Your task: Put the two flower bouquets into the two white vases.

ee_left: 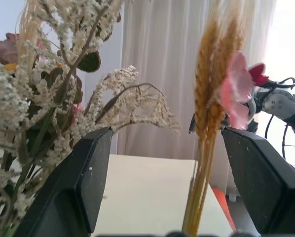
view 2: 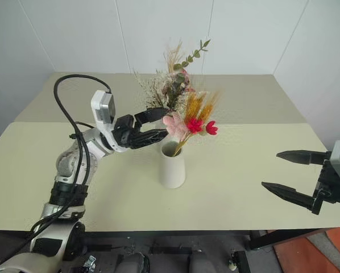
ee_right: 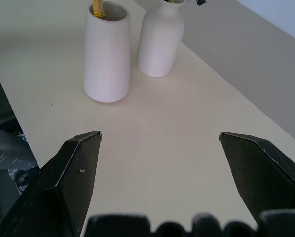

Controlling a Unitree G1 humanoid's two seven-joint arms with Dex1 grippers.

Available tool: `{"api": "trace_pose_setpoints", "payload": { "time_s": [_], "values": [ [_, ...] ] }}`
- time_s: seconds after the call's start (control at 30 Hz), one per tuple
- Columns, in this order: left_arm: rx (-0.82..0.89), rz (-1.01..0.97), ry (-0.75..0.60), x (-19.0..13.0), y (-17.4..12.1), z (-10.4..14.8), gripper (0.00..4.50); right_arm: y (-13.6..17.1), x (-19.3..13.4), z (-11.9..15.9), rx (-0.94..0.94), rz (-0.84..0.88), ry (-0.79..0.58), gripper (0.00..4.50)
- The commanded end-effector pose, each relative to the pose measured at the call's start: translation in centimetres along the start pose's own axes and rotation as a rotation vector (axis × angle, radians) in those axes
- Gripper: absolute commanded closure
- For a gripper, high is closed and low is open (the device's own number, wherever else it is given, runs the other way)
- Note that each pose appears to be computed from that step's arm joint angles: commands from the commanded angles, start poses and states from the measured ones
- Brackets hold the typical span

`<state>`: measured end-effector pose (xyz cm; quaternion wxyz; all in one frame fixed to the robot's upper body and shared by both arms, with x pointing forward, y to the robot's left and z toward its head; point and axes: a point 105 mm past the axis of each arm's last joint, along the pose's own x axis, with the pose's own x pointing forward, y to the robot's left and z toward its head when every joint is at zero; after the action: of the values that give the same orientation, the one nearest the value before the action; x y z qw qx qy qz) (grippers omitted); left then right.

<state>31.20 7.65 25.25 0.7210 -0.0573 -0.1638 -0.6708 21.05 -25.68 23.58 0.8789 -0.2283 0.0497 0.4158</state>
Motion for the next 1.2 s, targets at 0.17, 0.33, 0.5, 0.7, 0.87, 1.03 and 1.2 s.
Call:
{"api": "trace_pose_setpoints", "payload": {
  "time_s": [0.17, 0.33, 0.5, 0.7, 0.87, 1.03, 1.2],
  "values": [
    [0.131, 0.084, 0.159, -6.0, -1.0, 3.0, 0.64, -0.3, -0.6, 0.9, -0.054, -0.016, -0.001, 0.0],
    [0.209, 0.189, 0.311, -10.8, -2.7, 6.4, 0.64, -0.7, -0.8, 0.7, -0.052, -0.018, -0.001, 0.0],
    [0.222, 0.258, 0.46, -14.1, -4.9, 7.7, 0.64, -1.5, -0.6, 0.5, -0.052, -0.007, -0.012, 0.0],
    [0.207, 0.306, 0.545, -15.9, -6.6, 7.0, 0.64, -2.3, 0.0, 0.3, -0.052, 0.021, -0.021, 0.0],
    [0.216, 0.36, 0.531, -15.9, -6.4, 6.4, 0.64, -2.6, 0.2, 0.2, -0.05, 0.039, -0.021, 0.0],
    [0.236, 0.372, 0.533, -15.7, -6.1, 6.7, 0.64, -2.8, 0.1, 0.2, -0.054, 0.038, -0.017, 0.0],
    [0.245, 0.379, 0.536, -15.8, -5.9, 7.2, 0.64, -2.8, -0.2, 0.2, -0.055, 0.033, -0.012, 0.0]
  ]
}}
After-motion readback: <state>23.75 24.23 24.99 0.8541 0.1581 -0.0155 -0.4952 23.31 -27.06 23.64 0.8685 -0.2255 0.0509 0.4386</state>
